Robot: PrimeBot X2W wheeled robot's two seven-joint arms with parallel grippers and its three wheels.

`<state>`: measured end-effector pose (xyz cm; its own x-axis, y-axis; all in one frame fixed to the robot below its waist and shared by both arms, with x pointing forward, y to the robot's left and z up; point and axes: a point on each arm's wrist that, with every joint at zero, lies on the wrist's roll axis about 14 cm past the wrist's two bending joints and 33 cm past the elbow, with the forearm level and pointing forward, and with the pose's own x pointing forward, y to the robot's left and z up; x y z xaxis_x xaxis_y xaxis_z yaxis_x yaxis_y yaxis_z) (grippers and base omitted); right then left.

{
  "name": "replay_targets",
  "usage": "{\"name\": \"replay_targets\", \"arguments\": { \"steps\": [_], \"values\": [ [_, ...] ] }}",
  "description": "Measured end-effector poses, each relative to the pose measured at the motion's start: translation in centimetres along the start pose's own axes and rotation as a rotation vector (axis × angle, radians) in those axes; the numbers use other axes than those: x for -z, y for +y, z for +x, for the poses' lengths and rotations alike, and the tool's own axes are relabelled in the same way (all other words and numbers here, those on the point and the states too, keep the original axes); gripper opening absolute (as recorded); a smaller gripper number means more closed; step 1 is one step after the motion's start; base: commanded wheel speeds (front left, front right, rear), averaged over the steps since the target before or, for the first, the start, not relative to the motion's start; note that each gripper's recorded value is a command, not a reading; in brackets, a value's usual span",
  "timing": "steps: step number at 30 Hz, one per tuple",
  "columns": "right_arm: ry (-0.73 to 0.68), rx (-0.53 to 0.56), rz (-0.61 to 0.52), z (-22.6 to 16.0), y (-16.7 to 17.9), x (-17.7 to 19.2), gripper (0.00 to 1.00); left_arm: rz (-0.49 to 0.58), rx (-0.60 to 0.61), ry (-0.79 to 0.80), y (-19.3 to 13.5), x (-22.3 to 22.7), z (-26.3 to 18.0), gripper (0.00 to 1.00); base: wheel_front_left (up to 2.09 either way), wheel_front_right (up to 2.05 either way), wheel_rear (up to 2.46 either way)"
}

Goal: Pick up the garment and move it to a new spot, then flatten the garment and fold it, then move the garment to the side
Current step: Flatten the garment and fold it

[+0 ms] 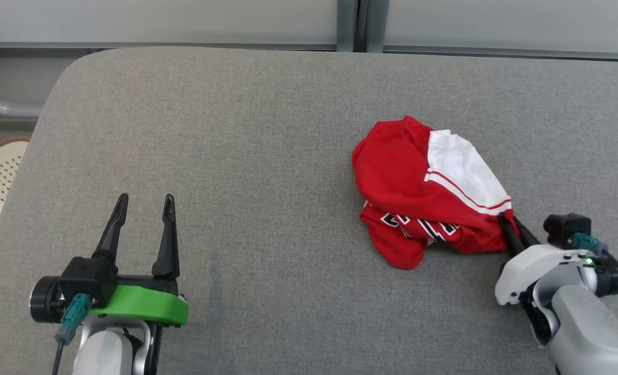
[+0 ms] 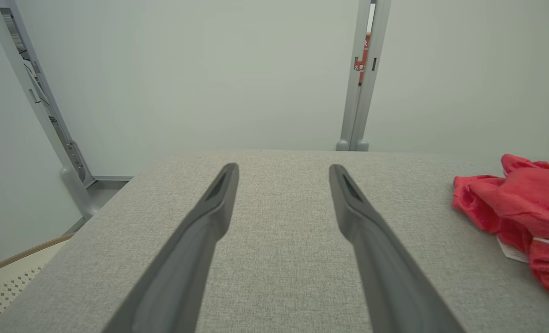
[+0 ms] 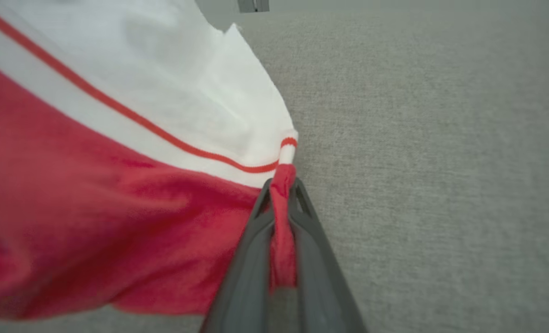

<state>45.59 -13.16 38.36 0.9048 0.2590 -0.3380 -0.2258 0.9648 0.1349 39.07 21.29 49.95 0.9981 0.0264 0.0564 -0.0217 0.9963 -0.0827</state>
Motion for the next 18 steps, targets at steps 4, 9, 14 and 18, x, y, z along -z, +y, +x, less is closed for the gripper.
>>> {"name": "replay_targets", "arguments": {
  "steps": [4,9,14,18],
  "values": [
    [-0.077,0.072,-0.046,0.0,-3.9,-3.6,0.0,-0.002,-0.002,-0.011,0.0,-0.4,0.0,1.0,0.0,0.0,0.0],
    [-0.221,0.154,-0.122,-0.6,-8.3,-10.0,0.0,-0.001,-0.01,-0.025,0.2,-0.9,-0.3,1.0,0.0,0.0,0.0],
    [-0.349,0.184,-0.187,-1.7,-9.6,-15.2,0.0,-0.004,-0.022,-0.041,0.5,-1.4,-0.6,1.0,0.0,0.0,0.0],
    [-0.42,0.155,-0.208,-2.2,-8.1,-17.1,0.0,-0.009,-0.024,-0.044,0.5,-1.4,-0.9,1.0,0.0,0.0,0.0]
  ]
}}
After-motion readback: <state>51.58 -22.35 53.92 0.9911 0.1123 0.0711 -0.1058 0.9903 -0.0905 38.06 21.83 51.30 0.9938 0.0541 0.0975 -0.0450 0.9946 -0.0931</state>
